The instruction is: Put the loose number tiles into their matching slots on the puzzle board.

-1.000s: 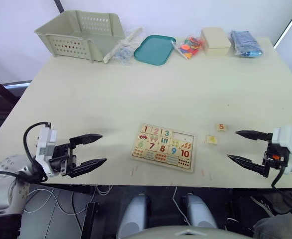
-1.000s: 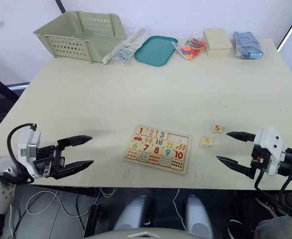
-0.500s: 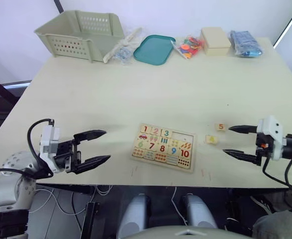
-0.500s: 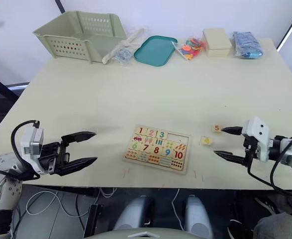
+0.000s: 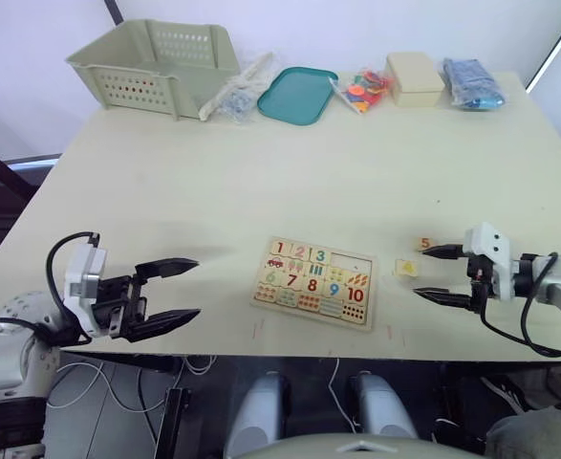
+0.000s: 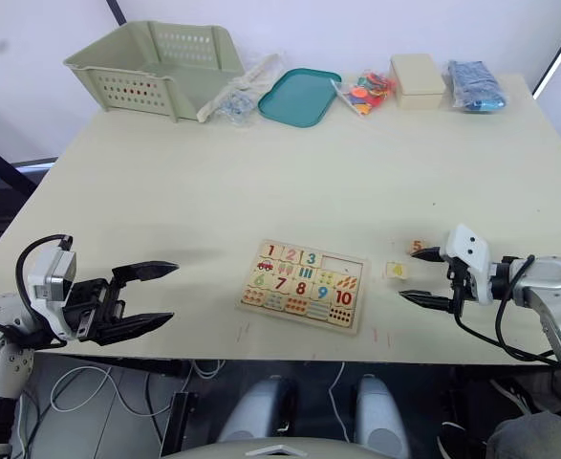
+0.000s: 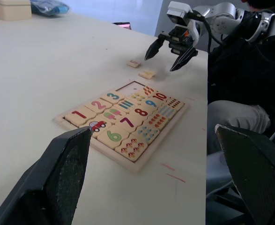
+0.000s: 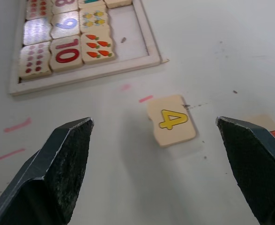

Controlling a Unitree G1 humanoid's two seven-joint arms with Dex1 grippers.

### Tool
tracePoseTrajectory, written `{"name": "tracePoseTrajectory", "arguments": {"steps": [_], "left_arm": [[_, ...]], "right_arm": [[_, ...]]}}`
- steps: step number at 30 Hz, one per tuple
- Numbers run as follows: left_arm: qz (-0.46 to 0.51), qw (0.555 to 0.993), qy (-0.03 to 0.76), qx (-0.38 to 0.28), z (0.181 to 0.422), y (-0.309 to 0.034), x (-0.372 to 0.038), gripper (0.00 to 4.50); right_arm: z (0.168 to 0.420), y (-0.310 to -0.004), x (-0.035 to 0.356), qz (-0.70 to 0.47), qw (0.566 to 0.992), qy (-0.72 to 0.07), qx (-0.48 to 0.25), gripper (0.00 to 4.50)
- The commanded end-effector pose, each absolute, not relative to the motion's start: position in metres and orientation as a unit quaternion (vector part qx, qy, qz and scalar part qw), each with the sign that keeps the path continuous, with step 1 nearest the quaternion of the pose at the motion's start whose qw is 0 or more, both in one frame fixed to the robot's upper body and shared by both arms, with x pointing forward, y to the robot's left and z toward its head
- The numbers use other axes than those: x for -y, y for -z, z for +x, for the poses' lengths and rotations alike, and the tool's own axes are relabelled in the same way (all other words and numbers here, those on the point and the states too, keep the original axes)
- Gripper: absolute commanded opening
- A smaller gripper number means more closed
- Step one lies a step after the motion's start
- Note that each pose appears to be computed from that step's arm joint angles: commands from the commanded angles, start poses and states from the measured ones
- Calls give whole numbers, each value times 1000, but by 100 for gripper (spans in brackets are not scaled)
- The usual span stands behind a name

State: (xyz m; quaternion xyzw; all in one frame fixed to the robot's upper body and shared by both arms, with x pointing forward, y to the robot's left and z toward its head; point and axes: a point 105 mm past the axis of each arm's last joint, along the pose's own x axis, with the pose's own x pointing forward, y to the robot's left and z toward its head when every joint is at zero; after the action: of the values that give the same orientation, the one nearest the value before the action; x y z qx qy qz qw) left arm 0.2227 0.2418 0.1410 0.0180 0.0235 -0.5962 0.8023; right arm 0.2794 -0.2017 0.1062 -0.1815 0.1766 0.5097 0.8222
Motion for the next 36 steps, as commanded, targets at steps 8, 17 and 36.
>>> {"name": "tracePoseTrajectory", "arguments": {"steps": [8, 17, 36], "left_arm": [[32, 796, 605, -15, 220, -144, -243, 450], [33, 801, 598, -16, 215, -145, -244, 450], [33, 806, 591, -18, 210, -147, -245, 450]], "right_arm": [[296, -100, 198, -207, 814, -514, -172, 438], [300, -94, 194, -214, 807, -523, -171, 417], [297, -88, 194, -236, 793, -536, -169, 196]]}}
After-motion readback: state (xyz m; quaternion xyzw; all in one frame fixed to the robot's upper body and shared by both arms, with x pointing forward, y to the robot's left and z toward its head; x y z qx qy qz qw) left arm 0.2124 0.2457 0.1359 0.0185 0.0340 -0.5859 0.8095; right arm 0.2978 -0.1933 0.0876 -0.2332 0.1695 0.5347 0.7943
